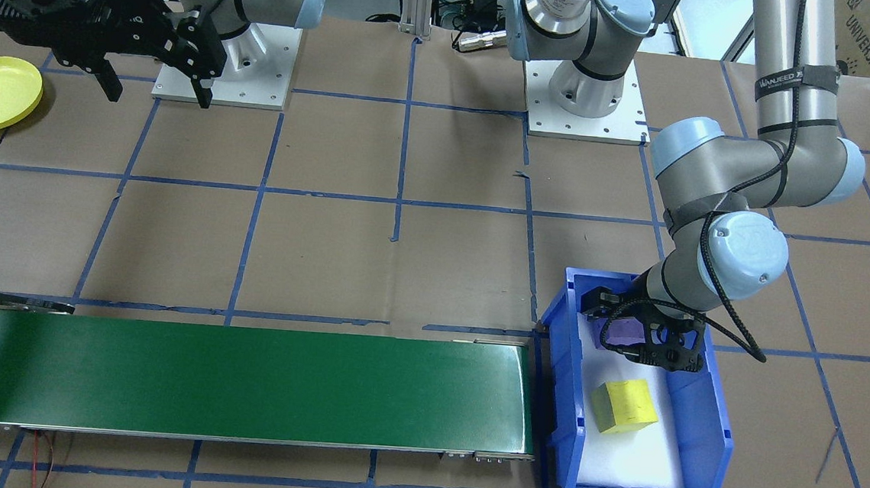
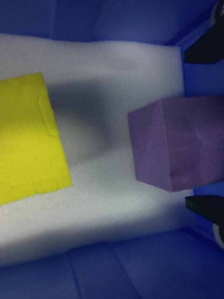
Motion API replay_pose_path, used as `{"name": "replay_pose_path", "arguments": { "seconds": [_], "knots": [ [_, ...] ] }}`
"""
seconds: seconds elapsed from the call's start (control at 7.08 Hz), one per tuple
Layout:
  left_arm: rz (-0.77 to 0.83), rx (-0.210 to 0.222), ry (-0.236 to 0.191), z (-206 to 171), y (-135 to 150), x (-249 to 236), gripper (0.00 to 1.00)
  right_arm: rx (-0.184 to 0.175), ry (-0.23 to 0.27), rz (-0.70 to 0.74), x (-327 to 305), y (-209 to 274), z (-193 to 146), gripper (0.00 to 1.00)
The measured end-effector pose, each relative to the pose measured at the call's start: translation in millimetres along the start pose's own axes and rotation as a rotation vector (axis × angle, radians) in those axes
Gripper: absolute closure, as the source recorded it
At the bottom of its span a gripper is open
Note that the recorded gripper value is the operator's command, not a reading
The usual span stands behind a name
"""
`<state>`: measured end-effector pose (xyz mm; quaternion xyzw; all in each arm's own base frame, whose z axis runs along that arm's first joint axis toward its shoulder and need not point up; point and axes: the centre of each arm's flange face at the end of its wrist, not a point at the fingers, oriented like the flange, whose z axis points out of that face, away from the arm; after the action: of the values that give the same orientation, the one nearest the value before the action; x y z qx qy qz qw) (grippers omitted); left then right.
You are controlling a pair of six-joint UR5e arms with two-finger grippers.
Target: Move block left to right into plate
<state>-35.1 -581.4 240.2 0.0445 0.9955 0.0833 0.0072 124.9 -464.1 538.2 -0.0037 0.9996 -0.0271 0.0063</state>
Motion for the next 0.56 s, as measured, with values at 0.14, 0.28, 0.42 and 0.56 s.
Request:
{"name": "replay_pose_path", "arguments": {
  "seconds": [0.14,0.28,0.42,0.56],
  "knots": [
    [-0.003,-0.003,0.002,2,1,-1,0.57,0.0,0.0,0.0,0,0,0,0.0],
    [-0.008,0.002,0.009,1,0,-4,0.63,0.0,0.0,0.0,0,0,0,0.0],
    [-0.015,0.025,0.014,-10,-2,-9,0.63,0.0,0.0,0.0,0,0,0,0.0],
    [-0.02,0.067,0.008,-31,-4,-13,0.64,0.0,0.0,0.0,0,0,0,0.0]
  ]
}}
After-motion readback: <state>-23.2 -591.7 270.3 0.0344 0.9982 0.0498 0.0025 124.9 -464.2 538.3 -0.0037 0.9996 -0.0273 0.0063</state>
